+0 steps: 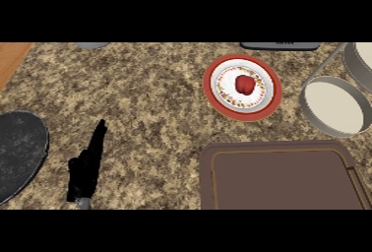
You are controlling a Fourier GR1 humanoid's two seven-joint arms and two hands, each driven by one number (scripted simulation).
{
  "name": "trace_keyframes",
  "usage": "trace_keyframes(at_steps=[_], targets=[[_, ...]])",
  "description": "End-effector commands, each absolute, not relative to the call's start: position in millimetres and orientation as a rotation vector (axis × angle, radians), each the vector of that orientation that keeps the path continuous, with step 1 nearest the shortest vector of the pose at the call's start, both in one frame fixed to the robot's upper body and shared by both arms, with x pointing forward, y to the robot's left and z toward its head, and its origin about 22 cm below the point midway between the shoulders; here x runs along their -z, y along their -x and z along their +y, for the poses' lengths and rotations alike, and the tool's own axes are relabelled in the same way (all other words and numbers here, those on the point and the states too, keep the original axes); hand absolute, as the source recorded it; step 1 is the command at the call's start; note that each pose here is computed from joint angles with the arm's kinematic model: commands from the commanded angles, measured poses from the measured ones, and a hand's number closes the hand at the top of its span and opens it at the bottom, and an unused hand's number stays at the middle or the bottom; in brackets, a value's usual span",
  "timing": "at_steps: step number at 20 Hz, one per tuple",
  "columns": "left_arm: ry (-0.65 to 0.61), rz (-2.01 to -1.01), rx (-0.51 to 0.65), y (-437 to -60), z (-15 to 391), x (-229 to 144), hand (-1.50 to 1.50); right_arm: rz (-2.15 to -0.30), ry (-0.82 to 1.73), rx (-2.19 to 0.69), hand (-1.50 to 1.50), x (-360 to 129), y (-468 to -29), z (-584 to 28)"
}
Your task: Pick the lemon from the tray and place it in the tiered basket
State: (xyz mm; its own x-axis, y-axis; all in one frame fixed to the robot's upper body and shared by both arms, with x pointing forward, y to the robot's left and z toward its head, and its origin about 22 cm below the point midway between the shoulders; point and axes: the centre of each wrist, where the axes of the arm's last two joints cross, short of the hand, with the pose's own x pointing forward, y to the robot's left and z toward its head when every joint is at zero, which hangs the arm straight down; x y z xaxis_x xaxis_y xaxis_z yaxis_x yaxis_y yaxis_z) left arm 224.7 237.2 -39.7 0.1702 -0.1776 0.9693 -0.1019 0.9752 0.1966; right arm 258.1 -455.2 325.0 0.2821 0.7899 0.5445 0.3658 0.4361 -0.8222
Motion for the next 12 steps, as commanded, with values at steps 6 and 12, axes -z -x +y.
trace_keyframes(at_steps=[6,12], targets=[[-0.253,-1.311,0.044,-223,235,39,0.00,-1.256,1.148,-0.467,1.50,-279,-325,-430],[-0.246,-1.312,0.054,-222,238,65,0.00,-1.234,1.131,-0.442,1.50,-255,-358,-430]])
